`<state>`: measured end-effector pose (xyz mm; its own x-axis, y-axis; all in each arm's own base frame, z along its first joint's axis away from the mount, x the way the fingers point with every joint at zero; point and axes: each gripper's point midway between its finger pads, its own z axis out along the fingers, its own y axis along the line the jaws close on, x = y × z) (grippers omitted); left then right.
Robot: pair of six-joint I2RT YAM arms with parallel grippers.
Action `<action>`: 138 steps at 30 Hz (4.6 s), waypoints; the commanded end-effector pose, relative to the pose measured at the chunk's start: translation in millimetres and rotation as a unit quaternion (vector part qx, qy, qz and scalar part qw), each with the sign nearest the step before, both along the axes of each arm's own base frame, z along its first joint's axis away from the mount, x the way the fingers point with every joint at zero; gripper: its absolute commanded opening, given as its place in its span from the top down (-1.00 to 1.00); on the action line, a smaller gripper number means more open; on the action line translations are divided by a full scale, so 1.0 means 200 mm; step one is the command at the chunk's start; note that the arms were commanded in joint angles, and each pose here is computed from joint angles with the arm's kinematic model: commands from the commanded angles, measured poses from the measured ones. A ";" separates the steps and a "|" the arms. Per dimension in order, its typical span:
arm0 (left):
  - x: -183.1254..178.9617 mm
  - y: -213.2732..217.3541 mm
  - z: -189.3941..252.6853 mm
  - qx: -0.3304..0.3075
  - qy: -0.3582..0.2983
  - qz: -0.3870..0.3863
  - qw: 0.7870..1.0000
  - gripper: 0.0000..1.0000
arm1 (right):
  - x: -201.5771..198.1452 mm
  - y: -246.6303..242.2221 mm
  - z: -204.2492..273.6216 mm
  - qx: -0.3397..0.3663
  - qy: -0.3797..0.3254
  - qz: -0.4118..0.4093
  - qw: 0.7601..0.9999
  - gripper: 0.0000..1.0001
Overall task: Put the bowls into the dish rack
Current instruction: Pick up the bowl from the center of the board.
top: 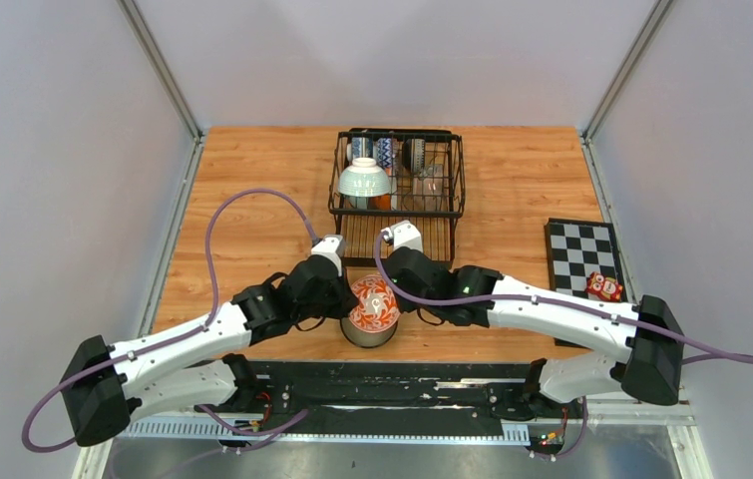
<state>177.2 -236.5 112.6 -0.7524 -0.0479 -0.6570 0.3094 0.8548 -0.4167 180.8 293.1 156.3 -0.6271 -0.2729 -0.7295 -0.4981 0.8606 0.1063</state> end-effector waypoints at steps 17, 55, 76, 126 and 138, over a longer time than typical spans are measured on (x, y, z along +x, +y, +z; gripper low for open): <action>0.05 -0.06 0.17 -0.067 -0.050 -0.003 0.996 1.00 | -0.08 -0.04 0.24 0.106 -0.031 0.023 0.994 0.25; -0.02 -0.11 0.70 -0.374 -0.167 -0.094 0.907 1.00 | -0.28 0.01 0.66 0.368 -0.080 0.121 0.919 -1.00; -0.04 -0.11 0.76 -0.417 -0.178 -0.099 0.886 1.00 | -0.31 0.07 0.78 0.395 -0.089 0.152 0.902 -1.00; 0.01 -0.09 0.73 -0.388 -0.174 -0.075 0.902 0.08 | -0.26 0.00 0.96 0.387 -0.147 0.142 0.899 0.95; 0.04 0.00 0.83 -0.324 -0.211 -0.050 0.921 -0.74 | -0.18 -0.07 1.02 0.288 -0.198 0.134 0.927 0.95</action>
<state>178.8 -249.4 263.7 -0.5328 -0.4934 -0.6876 0.6111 0.3377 -0.7159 137.4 288.2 325.0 -0.3552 0.1363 -0.9248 -0.7717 0.5155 0.3724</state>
